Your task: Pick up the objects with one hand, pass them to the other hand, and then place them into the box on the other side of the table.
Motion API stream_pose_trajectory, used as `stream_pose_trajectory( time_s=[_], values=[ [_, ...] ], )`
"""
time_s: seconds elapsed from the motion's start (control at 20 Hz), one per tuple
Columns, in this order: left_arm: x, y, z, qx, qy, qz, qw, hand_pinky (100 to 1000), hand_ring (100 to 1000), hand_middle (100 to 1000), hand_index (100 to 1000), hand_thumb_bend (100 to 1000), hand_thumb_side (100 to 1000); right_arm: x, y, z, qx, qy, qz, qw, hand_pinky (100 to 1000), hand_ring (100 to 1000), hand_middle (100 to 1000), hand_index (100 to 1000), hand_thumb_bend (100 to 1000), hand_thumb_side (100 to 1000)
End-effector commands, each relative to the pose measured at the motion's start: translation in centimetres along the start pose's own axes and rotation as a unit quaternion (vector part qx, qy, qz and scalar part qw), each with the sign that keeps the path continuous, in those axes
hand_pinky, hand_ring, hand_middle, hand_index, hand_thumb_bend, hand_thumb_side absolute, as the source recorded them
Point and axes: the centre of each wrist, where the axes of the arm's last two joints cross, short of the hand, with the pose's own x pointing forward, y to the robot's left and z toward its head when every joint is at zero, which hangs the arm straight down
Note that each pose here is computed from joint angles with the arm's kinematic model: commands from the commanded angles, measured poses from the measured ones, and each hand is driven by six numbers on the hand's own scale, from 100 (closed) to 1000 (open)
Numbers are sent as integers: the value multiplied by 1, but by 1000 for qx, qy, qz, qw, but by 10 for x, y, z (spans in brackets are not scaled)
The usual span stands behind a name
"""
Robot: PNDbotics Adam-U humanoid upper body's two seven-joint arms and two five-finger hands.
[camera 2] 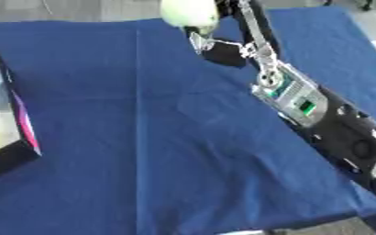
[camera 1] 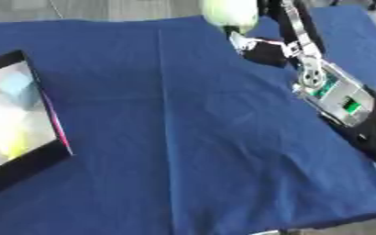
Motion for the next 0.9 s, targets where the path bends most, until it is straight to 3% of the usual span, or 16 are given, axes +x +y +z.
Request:
stream_pose_trajectory(
  time_s=[0.05, 0.2, 0.4, 0.55, 0.9],
  values=[
    [-5, 0, -7, -44, 43, -41, 997, 1000, 818, 685, 777, 100, 508, 6, 4, -2, 14, -8, 12, 1000, 626, 537, 485, 571, 100, 100],
    [-9, -8, -13, -93, 74, -68, 991, 1000, 822, 698, 789, 100, 508, 8, 10, -1, 27, -7, 17, 999, 624, 538, 485, 571, 100, 100],
    [-4, -22, -24, -140, 73, -107, 982, 1000, 831, 719, 801, 100, 518, 10, 18, -1, 43, -11, 19, 999, 623, 539, 485, 570, 100, 100],
    [1, -38, -33, -175, 72, -129, 973, 1000, 845, 746, 829, 100, 608, 12, 25, 0, 57, -21, 21, 998, 625, 541, 484, 569, 100, 100],
    [1, -74, -45, -232, 90, -150, 957, 1000, 859, 766, 868, 100, 701, 17, 37, 1, 79, -42, 27, 996, 625, 541, 483, 568, 100, 100]
  ],
)
